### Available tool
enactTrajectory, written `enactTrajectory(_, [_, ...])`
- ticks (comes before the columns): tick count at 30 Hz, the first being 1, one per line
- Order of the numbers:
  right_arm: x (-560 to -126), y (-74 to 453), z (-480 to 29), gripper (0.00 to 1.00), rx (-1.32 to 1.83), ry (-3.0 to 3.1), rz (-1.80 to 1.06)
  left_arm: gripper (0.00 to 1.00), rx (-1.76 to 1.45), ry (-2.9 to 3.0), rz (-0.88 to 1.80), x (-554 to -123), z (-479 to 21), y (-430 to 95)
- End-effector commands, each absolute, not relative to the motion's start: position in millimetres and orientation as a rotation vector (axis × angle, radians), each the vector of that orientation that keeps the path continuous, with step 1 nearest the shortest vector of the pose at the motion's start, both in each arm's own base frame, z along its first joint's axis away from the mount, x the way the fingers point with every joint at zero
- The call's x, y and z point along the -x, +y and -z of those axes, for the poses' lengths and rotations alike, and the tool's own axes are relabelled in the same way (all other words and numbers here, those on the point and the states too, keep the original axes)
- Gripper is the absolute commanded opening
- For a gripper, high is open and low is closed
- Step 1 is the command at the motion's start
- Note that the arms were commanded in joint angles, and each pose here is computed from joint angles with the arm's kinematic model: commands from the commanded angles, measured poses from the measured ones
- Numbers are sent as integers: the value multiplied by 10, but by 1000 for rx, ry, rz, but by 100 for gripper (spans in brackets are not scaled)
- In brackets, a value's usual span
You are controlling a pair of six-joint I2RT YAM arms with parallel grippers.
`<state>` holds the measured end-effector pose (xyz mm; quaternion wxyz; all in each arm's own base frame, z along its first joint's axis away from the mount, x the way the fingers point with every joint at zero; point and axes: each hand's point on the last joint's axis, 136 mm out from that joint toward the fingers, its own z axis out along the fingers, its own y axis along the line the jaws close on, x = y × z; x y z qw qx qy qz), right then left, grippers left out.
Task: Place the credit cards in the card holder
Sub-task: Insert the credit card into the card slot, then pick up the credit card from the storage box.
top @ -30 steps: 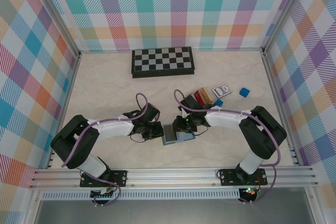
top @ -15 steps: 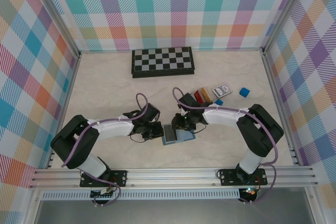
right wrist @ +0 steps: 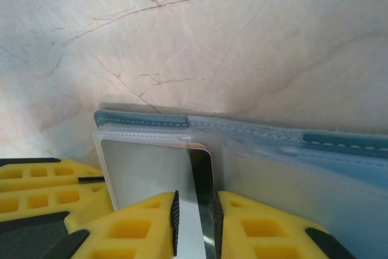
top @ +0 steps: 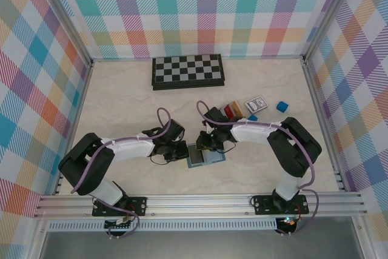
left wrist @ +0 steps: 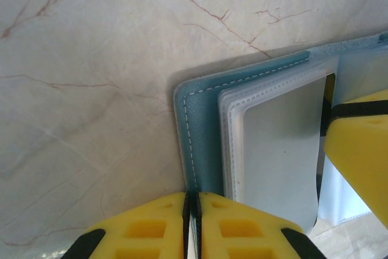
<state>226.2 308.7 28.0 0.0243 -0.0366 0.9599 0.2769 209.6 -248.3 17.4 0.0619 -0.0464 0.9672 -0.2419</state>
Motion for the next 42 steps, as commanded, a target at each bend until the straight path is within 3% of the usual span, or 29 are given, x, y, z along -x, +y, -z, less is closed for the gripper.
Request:
enactTrajectory(1, [-2225,3311,-504,23,228,2917,-1006,12,103,2903,691,-2158,-185,-2515])
enactTrajectory(6, [-2398,2961,-752,28,220,2855,-714,14,100,2886,631,-2210,-252,-2462])
enactTrajectory(15, [-3124,2041,-1270,38,271,2683,-94,36,142,2791,564,-2395,-607,-2356])
enactTrajectory(27, [-3516,2118,-969,40,548,2718,100,38,210,2725,713,-2844,-843,-2767])
enactTrajectory(42, [-3632,2058,-720,40,645,2722,246,39,242,2721,730,-2824,-772,-2760])
